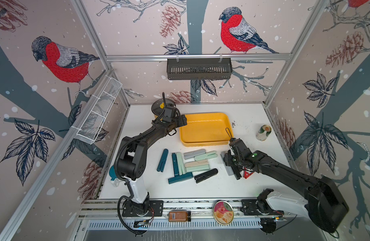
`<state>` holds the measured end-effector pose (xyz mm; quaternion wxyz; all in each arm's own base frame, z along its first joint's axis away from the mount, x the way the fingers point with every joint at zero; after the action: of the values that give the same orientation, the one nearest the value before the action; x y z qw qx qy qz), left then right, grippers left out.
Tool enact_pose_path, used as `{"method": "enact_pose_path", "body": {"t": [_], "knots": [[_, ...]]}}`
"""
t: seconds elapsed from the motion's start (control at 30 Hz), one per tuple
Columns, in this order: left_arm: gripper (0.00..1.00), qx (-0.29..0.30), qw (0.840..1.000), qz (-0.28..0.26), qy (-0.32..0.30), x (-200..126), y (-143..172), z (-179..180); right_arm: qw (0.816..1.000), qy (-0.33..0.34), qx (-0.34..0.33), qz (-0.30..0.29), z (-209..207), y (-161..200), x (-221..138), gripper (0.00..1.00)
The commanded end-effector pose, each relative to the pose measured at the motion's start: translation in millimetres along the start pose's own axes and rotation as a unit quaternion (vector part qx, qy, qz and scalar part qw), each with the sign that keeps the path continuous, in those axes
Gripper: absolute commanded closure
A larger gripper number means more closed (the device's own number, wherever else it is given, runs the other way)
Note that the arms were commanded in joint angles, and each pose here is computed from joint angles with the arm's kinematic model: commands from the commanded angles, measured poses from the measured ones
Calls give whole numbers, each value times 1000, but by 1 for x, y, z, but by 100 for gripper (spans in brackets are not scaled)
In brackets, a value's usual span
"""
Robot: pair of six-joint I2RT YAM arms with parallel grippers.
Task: Put the pruning pliers into the storage box
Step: Adjust the storage box at the center of the board, then pick up the pruning pliers from the center of the board.
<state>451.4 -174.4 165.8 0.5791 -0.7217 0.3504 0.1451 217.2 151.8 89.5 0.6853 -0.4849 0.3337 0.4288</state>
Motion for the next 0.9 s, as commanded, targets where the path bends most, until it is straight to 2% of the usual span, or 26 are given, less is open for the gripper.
{"method": "enact_pose_path", "body": {"t": [0.0, 0.17, 0.87], "knots": [[7, 0, 998, -56, 2, -17, -19, -3, 1000, 8, 7, 10, -2, 6, 3, 45], [4, 2, 996, -84, -5, -35, -22, 0, 1000, 16, -1, 22, -4, 11, 8, 45], [5, 0, 998, -66, -15, -34, -7, 6, 999, 35, -15, 28, -1, 23, 5, 48]]}}
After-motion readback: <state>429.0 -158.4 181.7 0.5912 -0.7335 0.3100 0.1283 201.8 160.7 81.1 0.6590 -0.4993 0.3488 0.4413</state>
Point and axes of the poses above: each gripper's point midway between its finger pads, its own x axis out along the fingers, its own z axis along the line the jaws close on, y = z × x, the point moved 3 cm from there along -x, back along the fingers, and after that the axes turned 12 degrees about x, right-handed, at the moved point
